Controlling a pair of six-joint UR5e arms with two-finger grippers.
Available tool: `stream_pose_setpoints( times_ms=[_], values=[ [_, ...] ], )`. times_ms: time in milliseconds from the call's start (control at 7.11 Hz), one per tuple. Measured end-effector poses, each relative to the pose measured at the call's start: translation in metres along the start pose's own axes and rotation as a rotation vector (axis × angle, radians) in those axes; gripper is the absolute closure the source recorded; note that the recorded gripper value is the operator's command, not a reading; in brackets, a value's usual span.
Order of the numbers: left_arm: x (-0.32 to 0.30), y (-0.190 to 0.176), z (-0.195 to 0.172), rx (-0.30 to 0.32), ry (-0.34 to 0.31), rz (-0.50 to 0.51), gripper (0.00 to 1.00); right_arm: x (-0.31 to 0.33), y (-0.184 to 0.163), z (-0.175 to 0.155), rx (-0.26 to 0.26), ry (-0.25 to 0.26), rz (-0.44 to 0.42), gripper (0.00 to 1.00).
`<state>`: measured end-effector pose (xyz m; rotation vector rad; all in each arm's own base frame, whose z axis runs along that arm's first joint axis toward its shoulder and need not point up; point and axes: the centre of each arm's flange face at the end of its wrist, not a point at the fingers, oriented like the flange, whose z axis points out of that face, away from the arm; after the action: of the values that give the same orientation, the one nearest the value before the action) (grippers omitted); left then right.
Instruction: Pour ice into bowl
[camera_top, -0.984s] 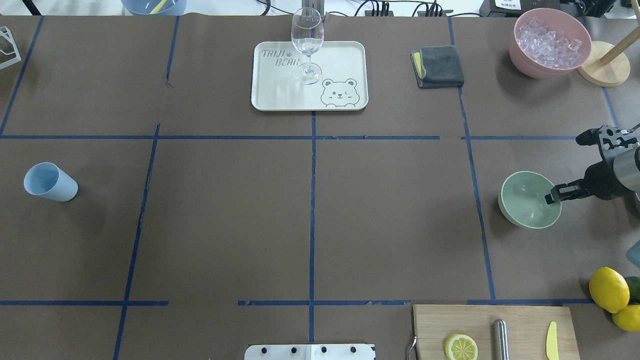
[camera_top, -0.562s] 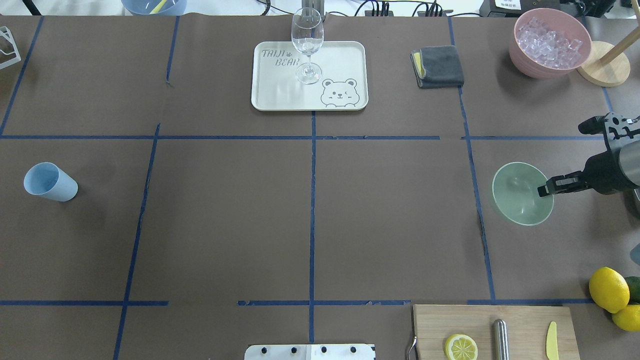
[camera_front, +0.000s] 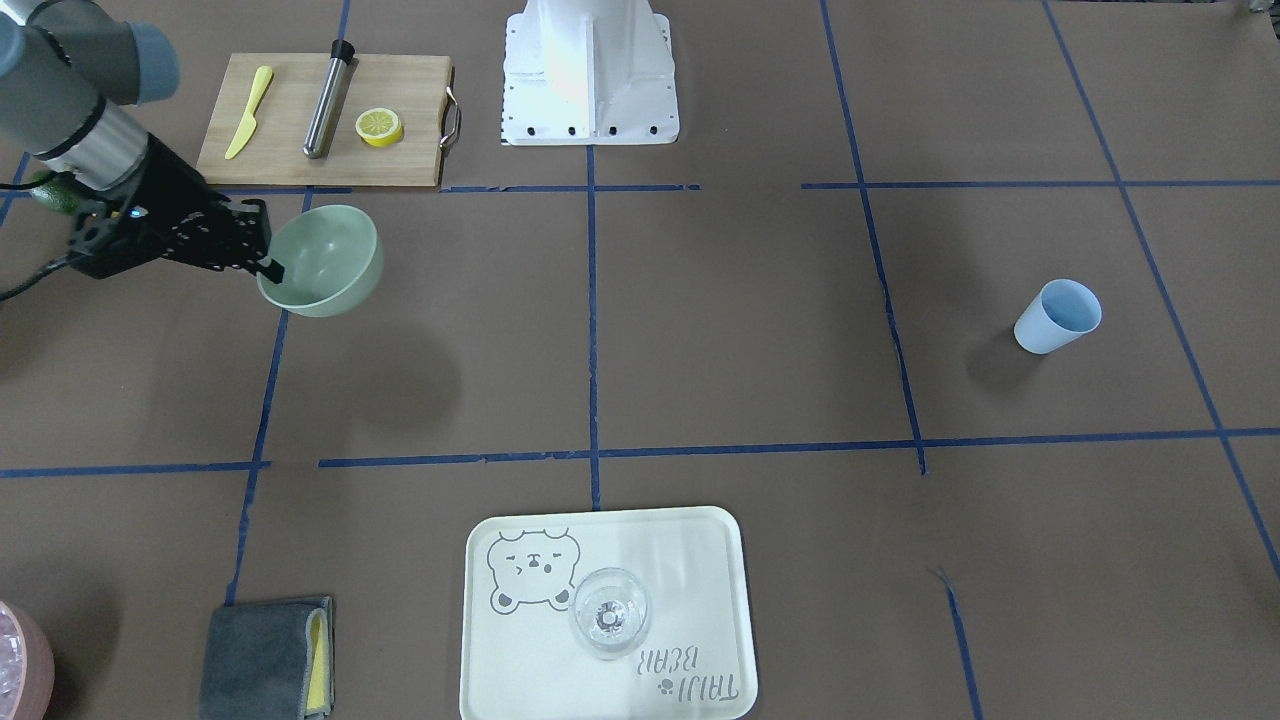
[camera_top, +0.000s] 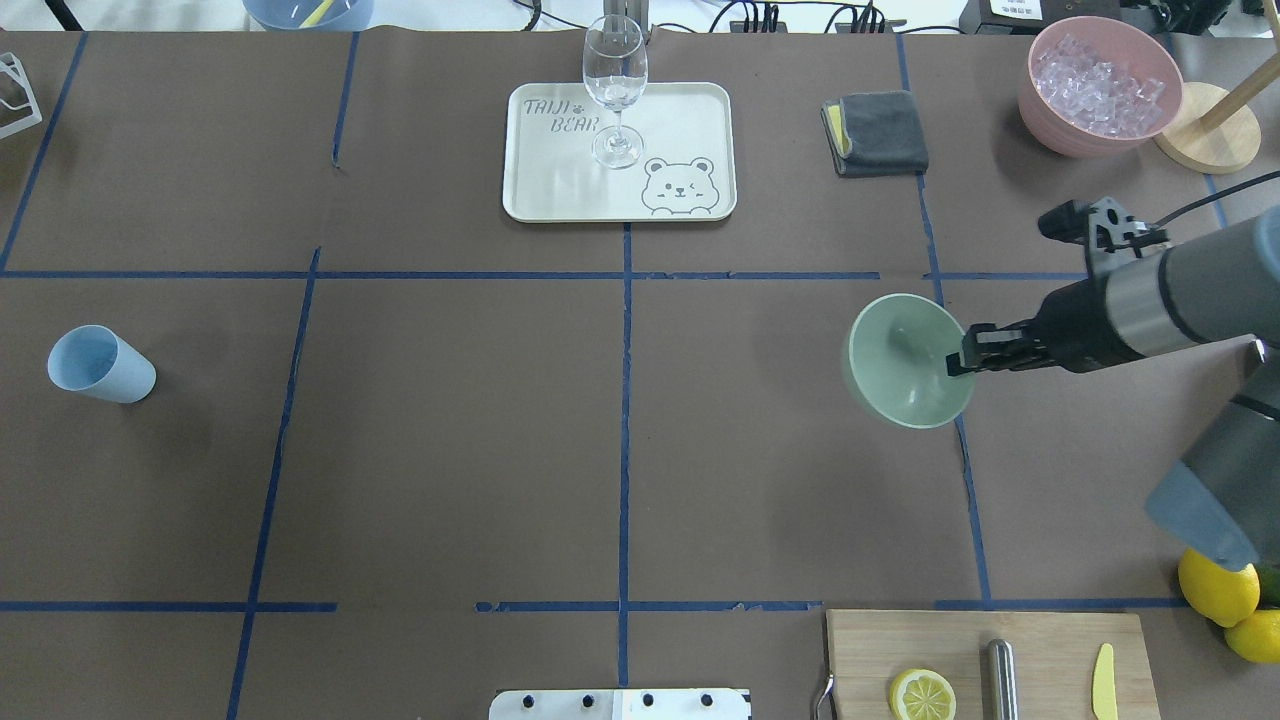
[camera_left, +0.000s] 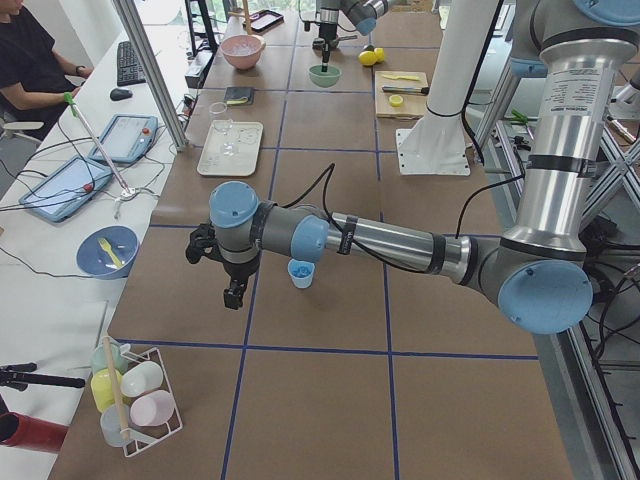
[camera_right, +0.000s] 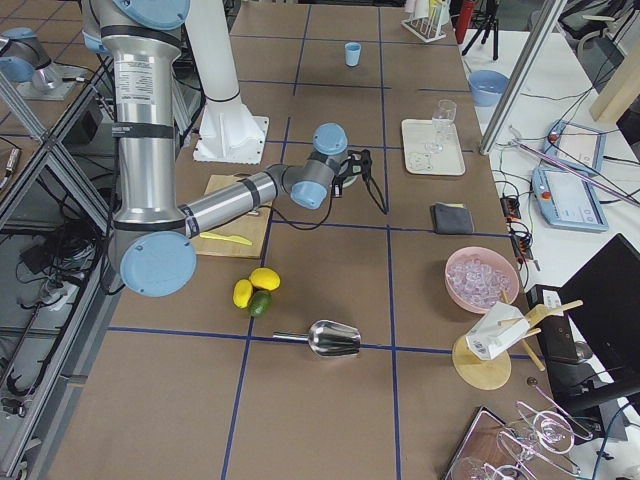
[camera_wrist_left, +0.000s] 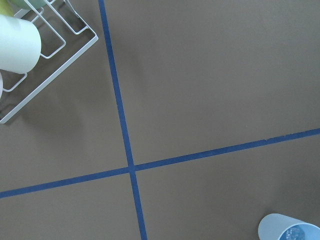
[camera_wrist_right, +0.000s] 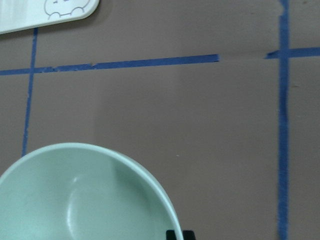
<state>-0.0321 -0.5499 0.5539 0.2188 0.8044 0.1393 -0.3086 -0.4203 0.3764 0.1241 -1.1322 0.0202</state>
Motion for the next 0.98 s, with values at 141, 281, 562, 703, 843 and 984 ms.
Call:
stream_pose_setpoints(
  times_ms=[141, 281, 562, 703, 843, 984],
  values=[
    [0.001, -0.001, -0.001, 0.010, 0.000, 0.008, 0.00, -0.053, -0.007, 0.019, 0.003, 0.030, 0.009, 1.00],
    [0.002, -0.001, -0.002, 0.019, 0.000, 0.014, 0.00, -0.104, -0.005, 0.038, 0.006, 0.061, 0.009, 1.00],
    [0.003, -0.003, -0.003, 0.028, 0.002, 0.022, 0.00, -0.195, 0.010, 0.070, 0.013, 0.095, 0.040, 1.00],
    [0.004, -0.004, -0.004, 0.032, 0.002, 0.026, 0.00, -0.232, 0.014, 0.086, 0.021, 0.098, 0.072, 1.00],
    [0.006, -0.005, -0.005, 0.039, 0.002, 0.034, 0.00, -0.265, 0.016, 0.104, 0.032, 0.102, 0.110, 1.00],
    [0.007, -0.006, -0.006, 0.054, 0.003, 0.051, 0.00, -0.284, 0.019, 0.122, 0.037, 0.114, 0.136, 1.00]
  ],
)
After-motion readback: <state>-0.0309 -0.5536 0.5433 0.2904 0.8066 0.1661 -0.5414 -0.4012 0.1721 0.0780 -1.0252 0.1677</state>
